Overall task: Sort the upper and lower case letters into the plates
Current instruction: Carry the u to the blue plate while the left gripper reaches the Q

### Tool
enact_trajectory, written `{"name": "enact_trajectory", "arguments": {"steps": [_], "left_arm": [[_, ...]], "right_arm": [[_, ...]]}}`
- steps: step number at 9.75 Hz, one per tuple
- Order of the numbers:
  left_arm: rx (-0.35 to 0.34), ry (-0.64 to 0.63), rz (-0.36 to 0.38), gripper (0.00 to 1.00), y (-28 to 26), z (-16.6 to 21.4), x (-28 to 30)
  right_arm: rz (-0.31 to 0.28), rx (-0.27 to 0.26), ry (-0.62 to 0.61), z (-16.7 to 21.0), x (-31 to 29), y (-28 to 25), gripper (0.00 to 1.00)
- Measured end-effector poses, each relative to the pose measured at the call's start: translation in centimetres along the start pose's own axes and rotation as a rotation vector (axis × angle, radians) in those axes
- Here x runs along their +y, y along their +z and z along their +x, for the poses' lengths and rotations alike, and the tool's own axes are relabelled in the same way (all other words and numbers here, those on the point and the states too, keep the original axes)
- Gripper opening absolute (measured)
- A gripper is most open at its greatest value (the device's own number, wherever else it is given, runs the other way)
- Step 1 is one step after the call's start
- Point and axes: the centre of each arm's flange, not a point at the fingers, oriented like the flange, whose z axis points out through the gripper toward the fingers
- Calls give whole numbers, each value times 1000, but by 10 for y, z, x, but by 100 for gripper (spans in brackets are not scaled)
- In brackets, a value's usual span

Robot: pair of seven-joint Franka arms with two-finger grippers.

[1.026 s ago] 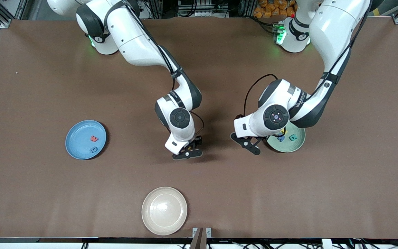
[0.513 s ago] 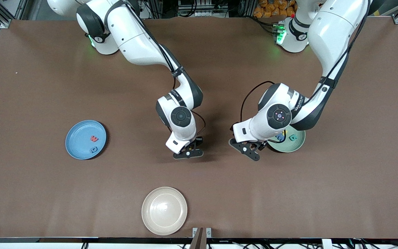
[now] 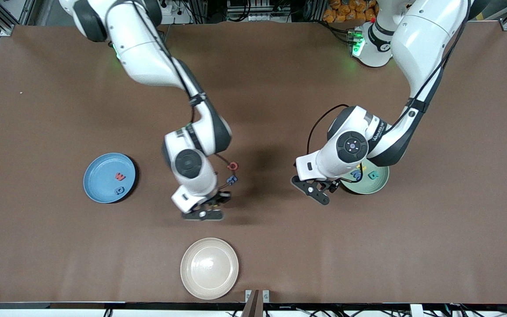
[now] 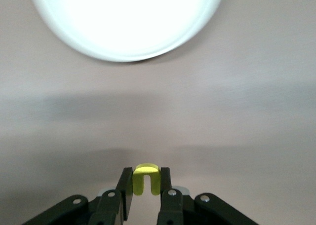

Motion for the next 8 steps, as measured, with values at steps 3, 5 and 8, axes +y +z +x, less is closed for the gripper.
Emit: {"name": "enact_trajectory", "arguments": {"steps": [3,5,8], "left_arm": [[114,75,-3,100,2,19,47],[223,140,-40,100,21,36,132],[251,183,16,100,50,34,241]], "right_arm": [[-43,-83,-103,15,180,-3,26],[-56,-139,-159,-6,268,-6,26],[-68,-149,-236,-43,331,6,27]]}}
